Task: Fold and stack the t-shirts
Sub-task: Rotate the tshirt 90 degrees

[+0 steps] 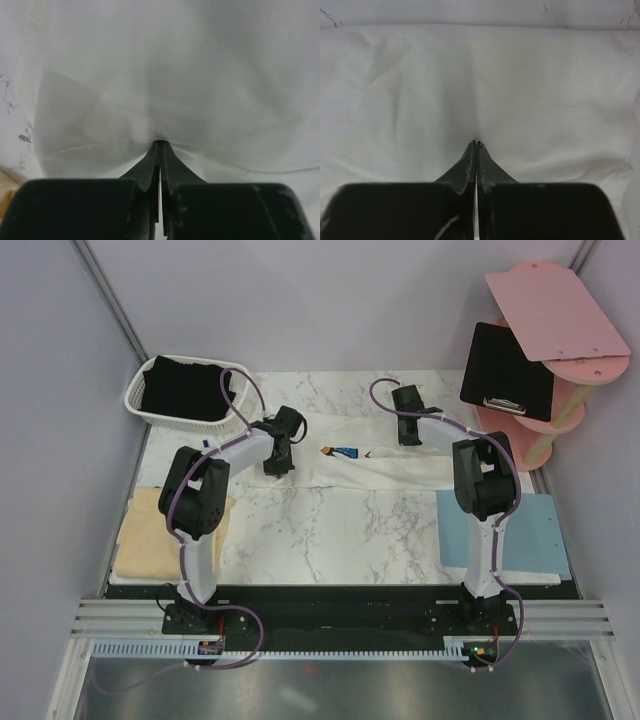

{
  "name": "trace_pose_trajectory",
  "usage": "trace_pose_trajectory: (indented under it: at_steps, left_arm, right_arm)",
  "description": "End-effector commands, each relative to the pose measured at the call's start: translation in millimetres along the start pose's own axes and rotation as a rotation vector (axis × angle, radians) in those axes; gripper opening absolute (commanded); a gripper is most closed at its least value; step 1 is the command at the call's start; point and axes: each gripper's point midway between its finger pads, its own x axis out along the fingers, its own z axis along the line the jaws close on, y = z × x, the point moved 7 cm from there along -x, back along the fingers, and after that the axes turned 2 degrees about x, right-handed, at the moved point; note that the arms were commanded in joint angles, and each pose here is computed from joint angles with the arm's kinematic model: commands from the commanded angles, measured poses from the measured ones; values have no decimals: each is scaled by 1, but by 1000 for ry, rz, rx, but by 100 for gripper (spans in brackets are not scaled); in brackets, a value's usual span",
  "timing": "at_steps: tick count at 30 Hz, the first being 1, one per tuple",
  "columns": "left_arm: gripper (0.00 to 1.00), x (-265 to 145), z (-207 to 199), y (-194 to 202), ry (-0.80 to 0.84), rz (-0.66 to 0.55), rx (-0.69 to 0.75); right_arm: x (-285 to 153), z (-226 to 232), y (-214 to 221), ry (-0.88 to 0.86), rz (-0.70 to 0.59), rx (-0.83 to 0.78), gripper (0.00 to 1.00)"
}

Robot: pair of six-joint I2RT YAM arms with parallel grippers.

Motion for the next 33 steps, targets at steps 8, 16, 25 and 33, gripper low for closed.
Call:
trace_pose_trajectory:
  at_steps: [8,16,25,33]
  left_arm:
    - [2,13,3,-38,-51,3,-35]
    - [2,26,-15,-77,-41,-4,11]
    - [2,39,-29,-116,-14,-36,26]
    - [2,42,-16,-158,68,-86,-36]
  right_arm:
    - [-12,4,17,-16,83,-75,0]
    - [-36,13,44,-75,168,-152,0]
    - [-75,25,66,-175,221,-224,0]
    - [-106,38,107,-256,309,-278,0]
